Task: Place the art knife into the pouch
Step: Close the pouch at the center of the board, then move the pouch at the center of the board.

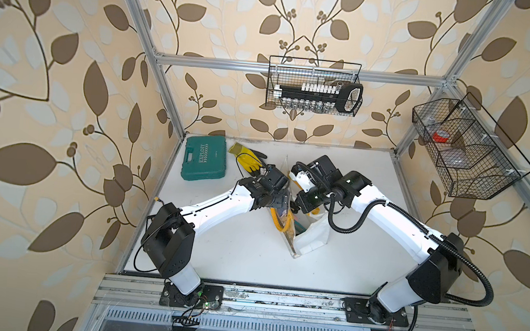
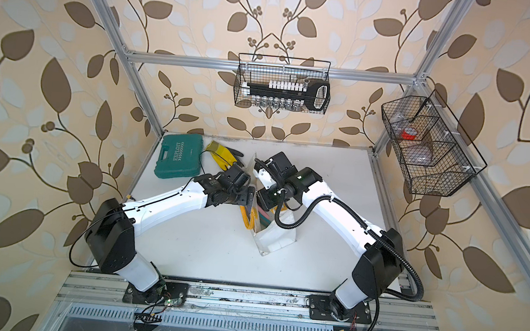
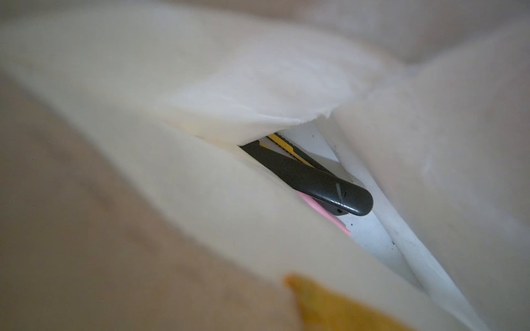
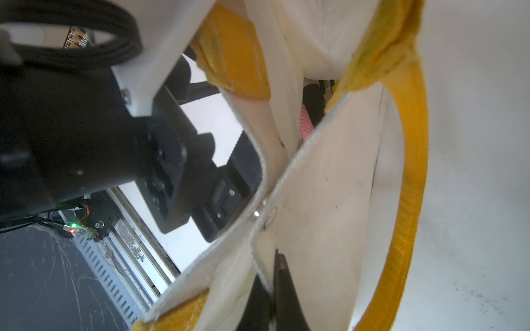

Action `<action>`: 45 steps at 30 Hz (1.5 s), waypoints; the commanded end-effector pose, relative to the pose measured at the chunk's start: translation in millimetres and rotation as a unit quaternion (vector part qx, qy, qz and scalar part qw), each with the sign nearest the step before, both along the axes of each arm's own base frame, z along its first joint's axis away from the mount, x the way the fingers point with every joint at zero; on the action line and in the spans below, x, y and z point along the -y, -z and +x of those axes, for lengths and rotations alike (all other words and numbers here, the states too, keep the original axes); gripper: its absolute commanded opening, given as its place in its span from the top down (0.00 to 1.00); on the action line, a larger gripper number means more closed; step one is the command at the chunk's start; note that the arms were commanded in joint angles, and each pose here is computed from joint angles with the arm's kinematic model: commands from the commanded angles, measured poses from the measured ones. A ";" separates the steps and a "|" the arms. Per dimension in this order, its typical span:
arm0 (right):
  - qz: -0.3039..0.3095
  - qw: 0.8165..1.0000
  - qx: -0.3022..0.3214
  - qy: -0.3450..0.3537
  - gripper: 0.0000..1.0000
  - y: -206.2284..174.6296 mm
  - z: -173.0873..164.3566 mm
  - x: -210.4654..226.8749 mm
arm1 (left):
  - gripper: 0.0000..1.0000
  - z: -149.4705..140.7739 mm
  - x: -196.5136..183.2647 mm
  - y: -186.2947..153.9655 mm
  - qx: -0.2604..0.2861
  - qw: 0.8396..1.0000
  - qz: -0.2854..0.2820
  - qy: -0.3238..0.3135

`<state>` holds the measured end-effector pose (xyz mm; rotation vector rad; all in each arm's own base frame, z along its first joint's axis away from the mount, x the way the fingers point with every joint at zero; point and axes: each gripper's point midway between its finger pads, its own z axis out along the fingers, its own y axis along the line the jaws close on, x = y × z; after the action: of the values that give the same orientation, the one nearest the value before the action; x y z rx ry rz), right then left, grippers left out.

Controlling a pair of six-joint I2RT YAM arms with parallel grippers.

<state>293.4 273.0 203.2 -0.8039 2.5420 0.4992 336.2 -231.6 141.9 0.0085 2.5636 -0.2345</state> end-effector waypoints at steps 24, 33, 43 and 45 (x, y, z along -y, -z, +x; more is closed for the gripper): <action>0.056 0.998 0.024 -0.016 0.99 -25.7 8.5 -27.0 | 0.08 6.9 7.2 -7.0 0.009 0.999 -0.031 -0.007; 0.065 0.997 0.029 -0.012 0.99 -27.3 14.7 -32.1 | 0.08 8.4 8.5 -13.4 0.017 0.999 -0.033 -0.004; 0.046 0.997 0.054 -0.020 1.00 -37.1 46.4 -42.3 | 0.07 43.0 22.6 -41.3 0.047 0.999 -0.024 0.009; 0.046 0.997 0.055 -0.019 1.00 -37.0 55.8 -44.8 | 0.07 49.4 24.2 -45.0 0.052 0.998 -0.024 0.011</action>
<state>331.9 294.9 218.0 -0.7811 2.5122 0.5006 371.8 -232.9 154.4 -0.0133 2.5422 -0.1906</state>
